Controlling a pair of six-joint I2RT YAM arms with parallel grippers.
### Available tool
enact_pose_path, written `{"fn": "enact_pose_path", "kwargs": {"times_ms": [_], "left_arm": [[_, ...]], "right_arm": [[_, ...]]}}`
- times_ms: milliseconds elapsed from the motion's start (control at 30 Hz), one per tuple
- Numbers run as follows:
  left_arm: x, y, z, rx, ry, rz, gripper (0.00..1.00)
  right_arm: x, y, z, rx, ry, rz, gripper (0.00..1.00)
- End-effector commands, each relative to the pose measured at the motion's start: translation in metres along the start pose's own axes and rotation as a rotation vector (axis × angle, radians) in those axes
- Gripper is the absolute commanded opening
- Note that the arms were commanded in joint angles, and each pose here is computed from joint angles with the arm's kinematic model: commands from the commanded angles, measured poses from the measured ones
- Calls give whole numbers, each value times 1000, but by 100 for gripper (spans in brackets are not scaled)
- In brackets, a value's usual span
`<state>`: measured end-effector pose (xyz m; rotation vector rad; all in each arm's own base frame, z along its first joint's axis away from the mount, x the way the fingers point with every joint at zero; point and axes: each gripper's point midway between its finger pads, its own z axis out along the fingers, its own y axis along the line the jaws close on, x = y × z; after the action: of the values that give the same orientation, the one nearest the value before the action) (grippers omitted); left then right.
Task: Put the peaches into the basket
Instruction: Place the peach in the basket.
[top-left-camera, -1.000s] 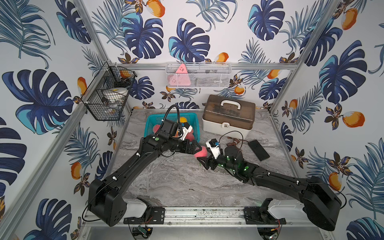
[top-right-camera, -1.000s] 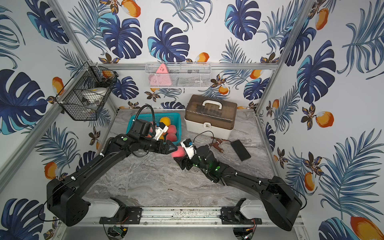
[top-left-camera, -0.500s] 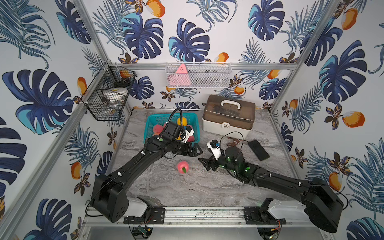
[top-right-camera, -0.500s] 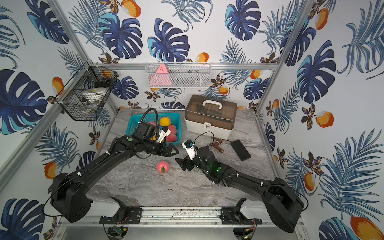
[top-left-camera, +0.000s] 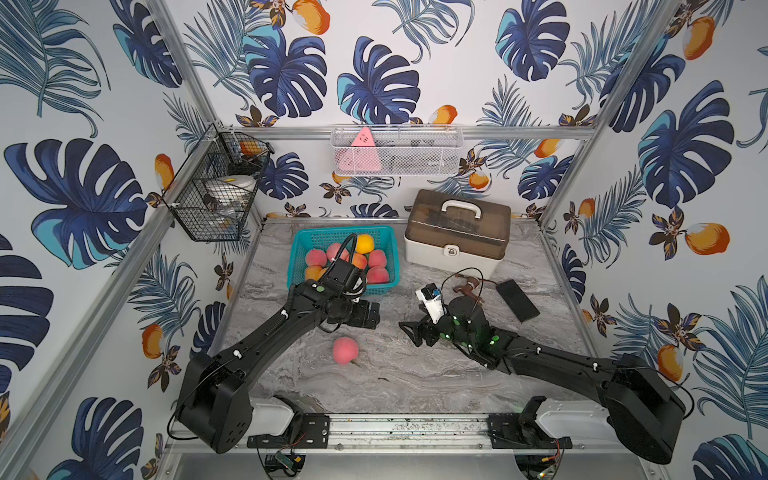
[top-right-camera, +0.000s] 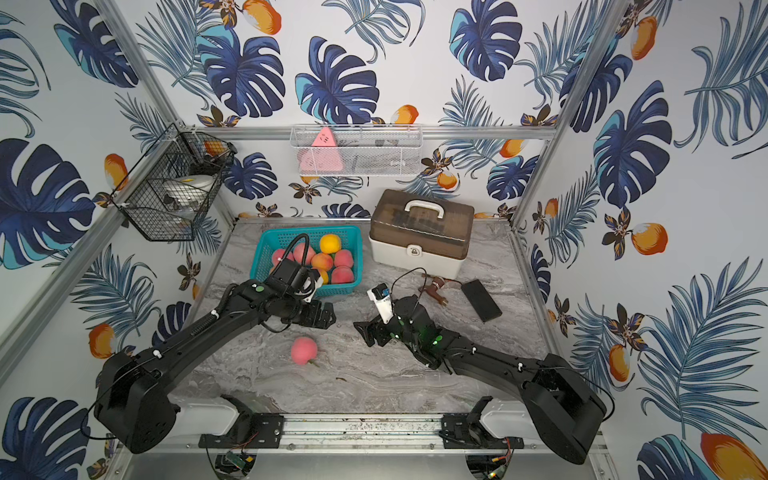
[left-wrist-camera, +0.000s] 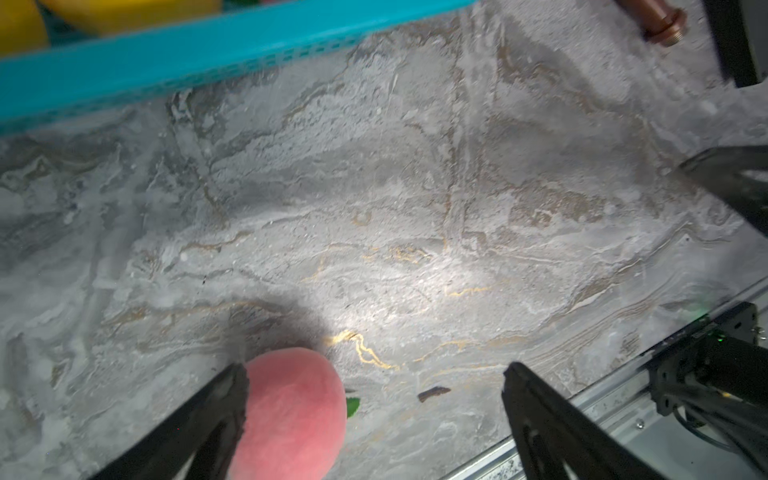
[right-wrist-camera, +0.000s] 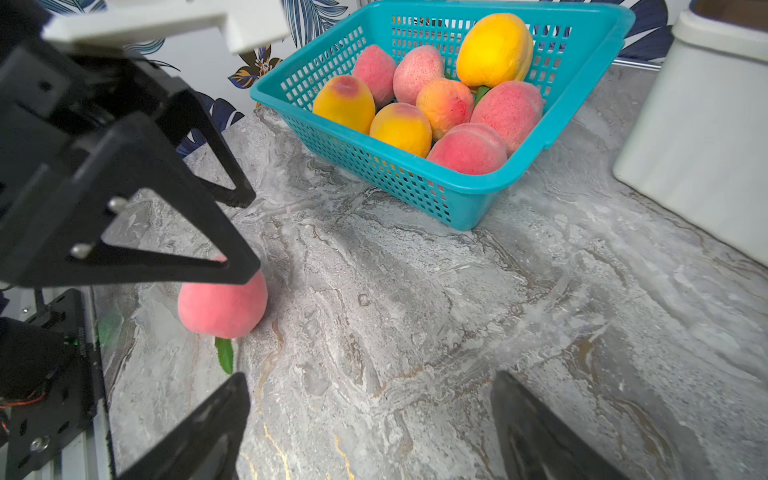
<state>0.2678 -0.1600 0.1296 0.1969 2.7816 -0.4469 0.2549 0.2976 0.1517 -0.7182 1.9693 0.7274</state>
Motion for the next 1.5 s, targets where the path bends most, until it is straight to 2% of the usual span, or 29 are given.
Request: {"fn": "enact_pose_path", "kwargs": {"times_ms": [0,167,300,567,1033,1467], "left_arm": [[10,12,1,-50,6,-39,99],[24,29,0,-129,15,-79,99],[37,34,9,-140,59,-88,99],[31,40,22,-183,73,-86,99],[53,49,38,-194,134,-116,99],[64,52,48,-204,166,-131,99]], "right_arm": [[-5,6,-1,-28,-3,8,95],[1,5,3,-47,14,30,98],[1,4,4,-68,4,53,99],[-1,-2,0,-66,9,43,99],[-10,-7,1,-88,-6,75,100],[-25,-7,-14,-71,-51,61,100]]}}
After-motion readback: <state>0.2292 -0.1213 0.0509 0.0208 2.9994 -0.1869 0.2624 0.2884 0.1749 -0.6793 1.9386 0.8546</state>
